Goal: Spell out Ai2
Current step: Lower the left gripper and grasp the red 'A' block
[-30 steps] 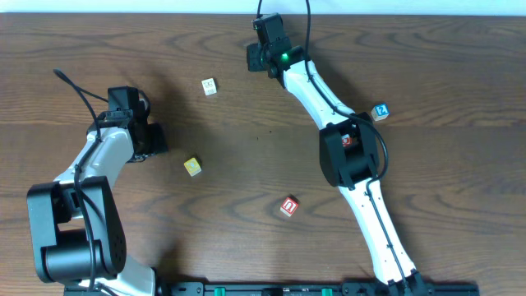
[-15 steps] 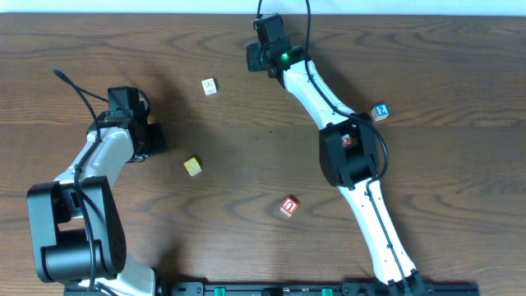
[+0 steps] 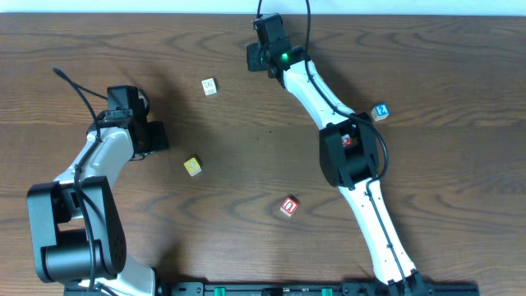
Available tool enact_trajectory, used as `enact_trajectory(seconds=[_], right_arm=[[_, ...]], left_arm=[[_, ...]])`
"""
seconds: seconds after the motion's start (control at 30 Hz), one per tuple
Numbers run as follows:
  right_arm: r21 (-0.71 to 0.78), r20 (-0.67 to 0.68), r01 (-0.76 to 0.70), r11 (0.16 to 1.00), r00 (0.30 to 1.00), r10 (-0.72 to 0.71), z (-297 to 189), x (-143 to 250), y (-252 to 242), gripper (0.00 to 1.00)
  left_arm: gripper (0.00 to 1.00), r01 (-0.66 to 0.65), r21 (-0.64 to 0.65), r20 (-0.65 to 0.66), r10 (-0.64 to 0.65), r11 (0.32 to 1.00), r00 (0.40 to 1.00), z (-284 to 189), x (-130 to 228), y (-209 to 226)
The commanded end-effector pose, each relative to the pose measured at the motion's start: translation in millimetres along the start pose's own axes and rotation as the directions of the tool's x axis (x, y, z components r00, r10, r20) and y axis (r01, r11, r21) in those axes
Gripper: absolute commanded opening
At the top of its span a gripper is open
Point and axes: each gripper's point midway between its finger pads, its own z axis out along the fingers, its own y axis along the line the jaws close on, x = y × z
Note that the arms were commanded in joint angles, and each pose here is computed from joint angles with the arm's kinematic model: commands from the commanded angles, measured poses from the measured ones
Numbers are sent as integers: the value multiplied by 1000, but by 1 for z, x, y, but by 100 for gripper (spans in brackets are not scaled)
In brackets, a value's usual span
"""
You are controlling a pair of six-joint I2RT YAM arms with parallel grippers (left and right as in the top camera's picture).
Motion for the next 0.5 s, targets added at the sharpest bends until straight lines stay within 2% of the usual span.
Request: enact_trajectory(seconds=[0.0,0.2,0.47], right_arm=[[-4,-12,13,1000,1000,-13,6,10,11,21],[-4,-12,13,1000,1000,-13,6,10,11,21],[-4,-12,13,1000,1000,-13,6,10,11,20]], left_arm=[[63,-65,-18,33,66,998,997,-2,-12,2],[60,-126,-15,35,127,992,991,-1,-13,1],[55,-204,69,39,202,977,979,0,-11,-14]])
